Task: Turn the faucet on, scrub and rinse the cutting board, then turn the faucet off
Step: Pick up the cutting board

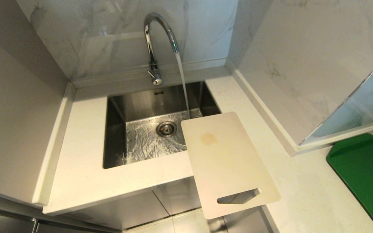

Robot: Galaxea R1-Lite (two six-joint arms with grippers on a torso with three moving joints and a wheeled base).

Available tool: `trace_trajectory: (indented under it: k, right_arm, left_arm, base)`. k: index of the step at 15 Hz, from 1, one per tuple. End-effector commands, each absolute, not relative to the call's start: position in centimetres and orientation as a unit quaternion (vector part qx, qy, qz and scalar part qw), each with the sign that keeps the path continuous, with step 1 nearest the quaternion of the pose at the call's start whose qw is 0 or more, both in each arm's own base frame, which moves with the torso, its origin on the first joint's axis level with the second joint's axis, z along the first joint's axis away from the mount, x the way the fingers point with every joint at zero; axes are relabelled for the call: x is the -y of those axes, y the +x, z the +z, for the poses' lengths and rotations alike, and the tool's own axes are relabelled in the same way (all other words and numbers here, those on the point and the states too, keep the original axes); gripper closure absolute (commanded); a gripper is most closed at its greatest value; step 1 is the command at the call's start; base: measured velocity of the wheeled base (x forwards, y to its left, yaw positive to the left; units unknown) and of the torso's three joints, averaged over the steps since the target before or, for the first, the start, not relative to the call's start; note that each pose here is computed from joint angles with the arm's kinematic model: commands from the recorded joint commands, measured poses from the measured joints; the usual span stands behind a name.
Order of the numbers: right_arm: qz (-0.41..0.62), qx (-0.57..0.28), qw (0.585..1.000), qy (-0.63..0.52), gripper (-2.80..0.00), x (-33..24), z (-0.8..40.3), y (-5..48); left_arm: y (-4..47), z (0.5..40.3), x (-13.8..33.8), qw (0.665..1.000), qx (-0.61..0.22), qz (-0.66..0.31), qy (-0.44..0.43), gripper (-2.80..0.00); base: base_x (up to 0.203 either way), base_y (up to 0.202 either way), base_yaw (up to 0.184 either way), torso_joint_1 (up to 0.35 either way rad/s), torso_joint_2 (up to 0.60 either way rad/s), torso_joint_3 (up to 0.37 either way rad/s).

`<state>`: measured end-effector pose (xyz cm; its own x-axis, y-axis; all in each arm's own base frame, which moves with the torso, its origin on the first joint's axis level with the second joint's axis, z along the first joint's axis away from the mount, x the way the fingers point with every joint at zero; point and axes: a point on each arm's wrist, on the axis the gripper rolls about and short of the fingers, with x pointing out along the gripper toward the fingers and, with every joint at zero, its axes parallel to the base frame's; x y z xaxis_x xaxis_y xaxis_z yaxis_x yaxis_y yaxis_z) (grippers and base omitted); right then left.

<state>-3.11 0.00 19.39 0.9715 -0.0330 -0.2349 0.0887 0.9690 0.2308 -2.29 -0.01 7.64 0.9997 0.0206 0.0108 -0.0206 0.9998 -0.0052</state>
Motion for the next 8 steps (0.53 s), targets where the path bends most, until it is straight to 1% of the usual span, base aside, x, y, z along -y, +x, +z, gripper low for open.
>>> trace_trajectory:
  k: [1, 4, 8]
  right_arm:
    - [-0.035, -0.241, 0.958, 0.151, 0.0, 0.0, 21.1, 0.7]
    - [-0.047, -0.312, 0.917, 0.243, 0.0, -0.1, 21.5, 4.0]
    - [-0.124, -0.393, 0.825, 0.387, 0.0, -0.3, 21.6, 10.2]
  left_arm:
    - [-2.3, 7.6, 0.0, 1.0, 0.006, 0.011, -0.003, 0.0]
    - [-2.3, 7.6, 0.0, 1.0, 0.005, 0.011, -0.003, 0.0]
    - [-2.3, 7.6, 0.0, 1.0, 0.007, 0.011, -0.003, 0.0]
  base:
    - [0.0, 0.0, 0.0, 0.0, 0.0, 0.0]
    - [0.0, 0.0, 0.0, 0.0, 0.0, 0.0]
    - [0.0, 0.0, 0.0, 0.0, 0.0, 0.0]
